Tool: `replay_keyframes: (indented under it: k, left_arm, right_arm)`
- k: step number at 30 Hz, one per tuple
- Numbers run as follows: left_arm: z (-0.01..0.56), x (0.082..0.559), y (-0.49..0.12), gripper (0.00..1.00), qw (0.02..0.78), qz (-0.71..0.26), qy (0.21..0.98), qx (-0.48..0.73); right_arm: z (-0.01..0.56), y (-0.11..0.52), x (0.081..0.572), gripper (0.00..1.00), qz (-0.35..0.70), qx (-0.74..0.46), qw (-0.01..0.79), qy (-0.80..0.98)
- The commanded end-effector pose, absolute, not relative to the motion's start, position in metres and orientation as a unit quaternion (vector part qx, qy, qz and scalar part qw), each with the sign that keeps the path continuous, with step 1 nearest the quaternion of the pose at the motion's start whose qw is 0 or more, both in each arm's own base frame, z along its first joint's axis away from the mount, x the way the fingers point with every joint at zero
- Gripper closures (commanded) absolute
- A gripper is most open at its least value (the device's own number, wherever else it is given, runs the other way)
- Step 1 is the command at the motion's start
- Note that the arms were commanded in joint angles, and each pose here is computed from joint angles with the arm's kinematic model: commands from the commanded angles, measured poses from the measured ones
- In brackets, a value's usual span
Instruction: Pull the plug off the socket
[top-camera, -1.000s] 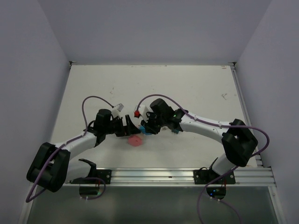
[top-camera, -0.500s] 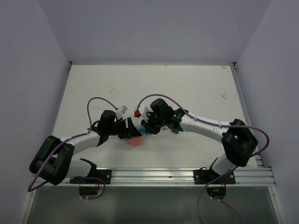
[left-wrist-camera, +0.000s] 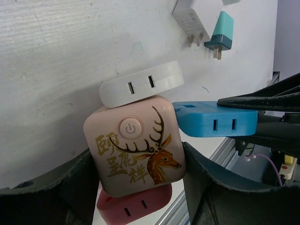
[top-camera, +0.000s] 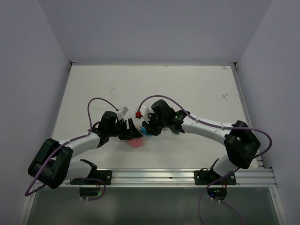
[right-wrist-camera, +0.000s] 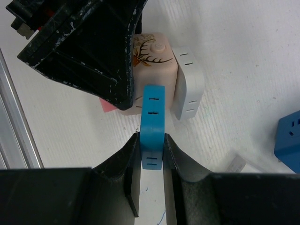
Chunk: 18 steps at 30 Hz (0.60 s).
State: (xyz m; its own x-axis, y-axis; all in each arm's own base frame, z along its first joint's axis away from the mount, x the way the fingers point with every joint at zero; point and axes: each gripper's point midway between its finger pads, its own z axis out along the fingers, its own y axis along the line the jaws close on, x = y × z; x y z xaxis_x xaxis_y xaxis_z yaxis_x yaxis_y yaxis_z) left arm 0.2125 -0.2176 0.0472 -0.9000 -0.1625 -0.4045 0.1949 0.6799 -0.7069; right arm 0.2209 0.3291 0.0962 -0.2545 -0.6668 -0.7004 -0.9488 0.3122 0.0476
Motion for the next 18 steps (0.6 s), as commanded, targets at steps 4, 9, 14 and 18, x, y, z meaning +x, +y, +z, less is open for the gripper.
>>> replay_keyframes:
  k: [4,9,14,18]
  left_arm:
    - [0.024,0.225,-0.183,1.00,0.252,-0.300,0.919,-0.029]
    - [0.017,0.222,-0.176,1.00,0.247,-0.282,0.926,-0.041]
    - [0.025,0.226,-0.180,1.00,0.256,-0.293,0.920,-0.042]
    - [0.049,0.235,-0.187,1.00,0.285,-0.316,0.904,-0.037]
  right_arm:
    - [0.132,0.322,0.210,1.00,0.258,-0.531,0.320,0.741]
    - [0.140,0.318,0.209,1.00,0.253,-0.531,0.326,0.740]
    - [0.145,0.307,0.215,1.00,0.236,-0.509,0.344,0.753]
    - [0.145,0.290,0.235,1.00,0.213,-0.440,0.369,0.791]
